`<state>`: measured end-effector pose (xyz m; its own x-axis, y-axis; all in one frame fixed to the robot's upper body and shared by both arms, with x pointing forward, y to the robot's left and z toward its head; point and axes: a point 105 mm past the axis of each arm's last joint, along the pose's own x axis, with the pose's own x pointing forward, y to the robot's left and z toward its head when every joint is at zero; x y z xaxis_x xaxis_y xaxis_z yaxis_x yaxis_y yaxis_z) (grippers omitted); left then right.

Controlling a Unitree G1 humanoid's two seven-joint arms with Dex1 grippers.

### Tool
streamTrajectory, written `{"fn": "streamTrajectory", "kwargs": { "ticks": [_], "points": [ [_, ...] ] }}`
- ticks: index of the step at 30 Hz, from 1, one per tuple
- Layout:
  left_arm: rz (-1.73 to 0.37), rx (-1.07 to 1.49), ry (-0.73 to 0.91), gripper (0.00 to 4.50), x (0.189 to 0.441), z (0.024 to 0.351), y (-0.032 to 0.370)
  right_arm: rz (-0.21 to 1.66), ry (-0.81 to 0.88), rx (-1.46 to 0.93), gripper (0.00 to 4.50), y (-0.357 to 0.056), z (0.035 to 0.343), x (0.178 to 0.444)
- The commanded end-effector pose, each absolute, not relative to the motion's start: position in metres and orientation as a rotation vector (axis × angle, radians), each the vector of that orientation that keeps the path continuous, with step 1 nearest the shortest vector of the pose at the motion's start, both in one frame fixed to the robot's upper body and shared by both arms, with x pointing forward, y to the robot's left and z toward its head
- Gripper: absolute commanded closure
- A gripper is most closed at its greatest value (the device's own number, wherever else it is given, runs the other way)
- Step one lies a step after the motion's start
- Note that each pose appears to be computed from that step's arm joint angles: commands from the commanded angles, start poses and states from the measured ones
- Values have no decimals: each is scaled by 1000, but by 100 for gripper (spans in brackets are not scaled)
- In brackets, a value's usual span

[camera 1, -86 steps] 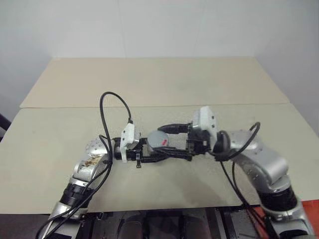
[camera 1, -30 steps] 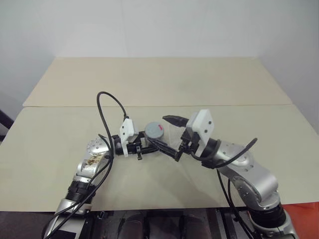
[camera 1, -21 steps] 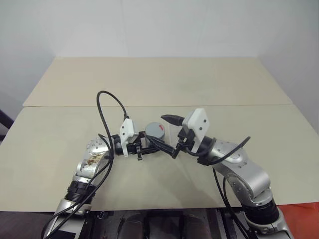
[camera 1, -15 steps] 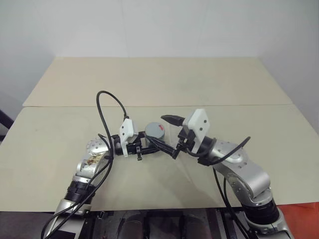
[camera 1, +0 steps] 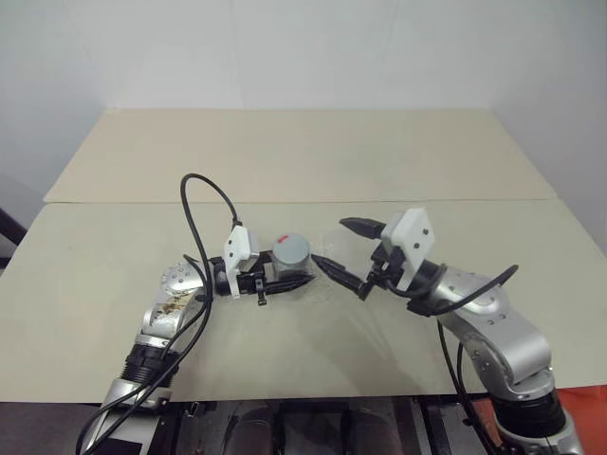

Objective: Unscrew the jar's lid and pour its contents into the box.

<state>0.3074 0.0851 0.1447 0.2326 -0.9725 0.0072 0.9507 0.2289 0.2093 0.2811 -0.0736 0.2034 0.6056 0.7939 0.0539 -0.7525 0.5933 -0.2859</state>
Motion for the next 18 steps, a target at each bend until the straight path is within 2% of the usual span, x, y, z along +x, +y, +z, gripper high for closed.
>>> {"fn": "streamTrajectory", "kwargs": {
  "ticks": [1, 8, 15, 18],
  "points": [
    [-1342, 193, -202, 253, 307, 156, 84, 888, -222, -260, 5, -80, 213, 279],
    [-1340, 196, -200, 253, 307, 156, 86, 1009, -204, -276, 5, -76, 211, 260],
    [-1342, 203, -199, 253, 308, 154, 83, 1141, -219, -231, 5, -49, 212, 248],
    [-1345, 203, -201, 253, 307, 154, 83, 1155, -235, -210, 5, -37, 214, 252]
  ]
}}
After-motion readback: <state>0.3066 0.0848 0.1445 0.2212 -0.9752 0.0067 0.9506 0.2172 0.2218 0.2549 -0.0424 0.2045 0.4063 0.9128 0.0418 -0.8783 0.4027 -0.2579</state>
